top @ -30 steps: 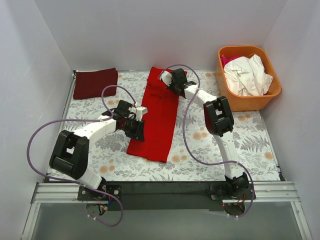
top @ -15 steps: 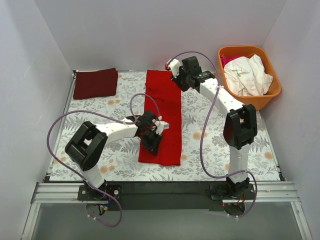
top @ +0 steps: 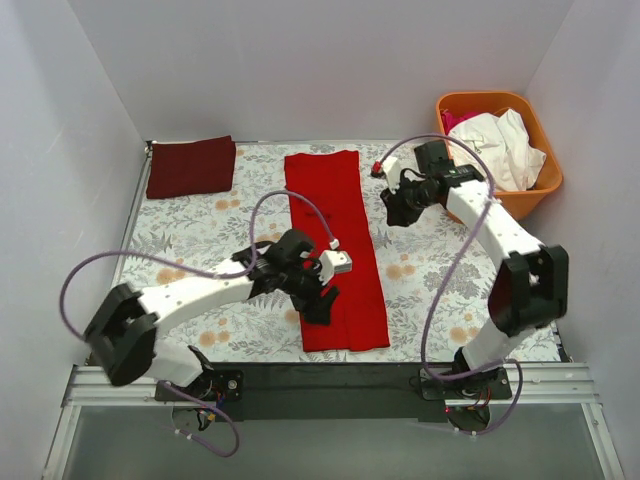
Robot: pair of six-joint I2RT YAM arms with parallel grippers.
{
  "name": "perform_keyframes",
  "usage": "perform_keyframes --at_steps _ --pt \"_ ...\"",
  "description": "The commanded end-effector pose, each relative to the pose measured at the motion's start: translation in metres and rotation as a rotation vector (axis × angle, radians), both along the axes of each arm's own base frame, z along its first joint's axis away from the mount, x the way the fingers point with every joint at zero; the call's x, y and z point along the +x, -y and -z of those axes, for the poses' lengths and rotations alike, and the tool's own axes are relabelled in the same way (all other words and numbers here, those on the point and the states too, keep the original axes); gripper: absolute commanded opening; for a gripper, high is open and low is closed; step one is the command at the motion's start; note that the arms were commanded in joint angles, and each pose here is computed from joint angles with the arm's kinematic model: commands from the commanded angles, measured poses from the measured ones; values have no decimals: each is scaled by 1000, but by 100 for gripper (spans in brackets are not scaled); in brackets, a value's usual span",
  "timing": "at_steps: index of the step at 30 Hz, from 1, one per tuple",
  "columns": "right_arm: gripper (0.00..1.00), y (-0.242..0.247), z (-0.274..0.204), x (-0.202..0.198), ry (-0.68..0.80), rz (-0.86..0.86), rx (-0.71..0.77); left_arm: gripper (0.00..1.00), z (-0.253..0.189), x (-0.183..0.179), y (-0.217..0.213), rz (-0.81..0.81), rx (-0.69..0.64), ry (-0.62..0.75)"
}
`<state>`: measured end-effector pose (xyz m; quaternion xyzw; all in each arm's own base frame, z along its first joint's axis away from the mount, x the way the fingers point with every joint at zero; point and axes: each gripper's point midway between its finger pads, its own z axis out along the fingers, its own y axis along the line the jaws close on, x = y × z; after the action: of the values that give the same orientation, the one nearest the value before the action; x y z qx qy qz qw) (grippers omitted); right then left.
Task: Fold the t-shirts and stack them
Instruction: Fold the tshirt
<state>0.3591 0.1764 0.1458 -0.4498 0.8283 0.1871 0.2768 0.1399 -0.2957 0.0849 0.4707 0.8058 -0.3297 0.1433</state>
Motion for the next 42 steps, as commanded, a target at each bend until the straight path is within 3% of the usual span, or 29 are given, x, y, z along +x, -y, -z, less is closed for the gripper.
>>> perform_keyframes --at_steps 1,5,6,8,10,17,25,36,38,41,42 --pt "31 -8 -43 -53 157 -300 90 60 -50 -9 1 159 -198 237" --pt "37 -8 -34 -113 313 -546 35 63 -34 -24 -19 266 -202 339" --pt "40 -9 -7 -140 275 -622 32 63 -32 -26 -20 288 -208 365" --pt "47 -12 -1 -164 371 -735 26 64 -20 -34 -25 336 -217 441" --pt "51 -16 29 -192 374 -823 20 64 -10 -41 -25 397 -235 530" --pt "51 -30 71 -264 371 -1086 -2 63 23 -47 -22 488 -189 625" --pt "49 -22 103 -266 324 -1110 -72 59 45 -46 -16 482 -146 645" --pt "49 -3 133 -279 246 -1133 -135 44 68 -51 -38 492 -72 618" --pt "45 -2 136 -276 242 -1119 -150 38 70 -52 -40 495 -63 612" --pt "31 -2 142 -272 232 -1094 -174 28 72 -52 -41 496 -55 605" --pt "20 -2 144 -270 227 -1074 -183 16 73 -52 -42 499 -49 602"
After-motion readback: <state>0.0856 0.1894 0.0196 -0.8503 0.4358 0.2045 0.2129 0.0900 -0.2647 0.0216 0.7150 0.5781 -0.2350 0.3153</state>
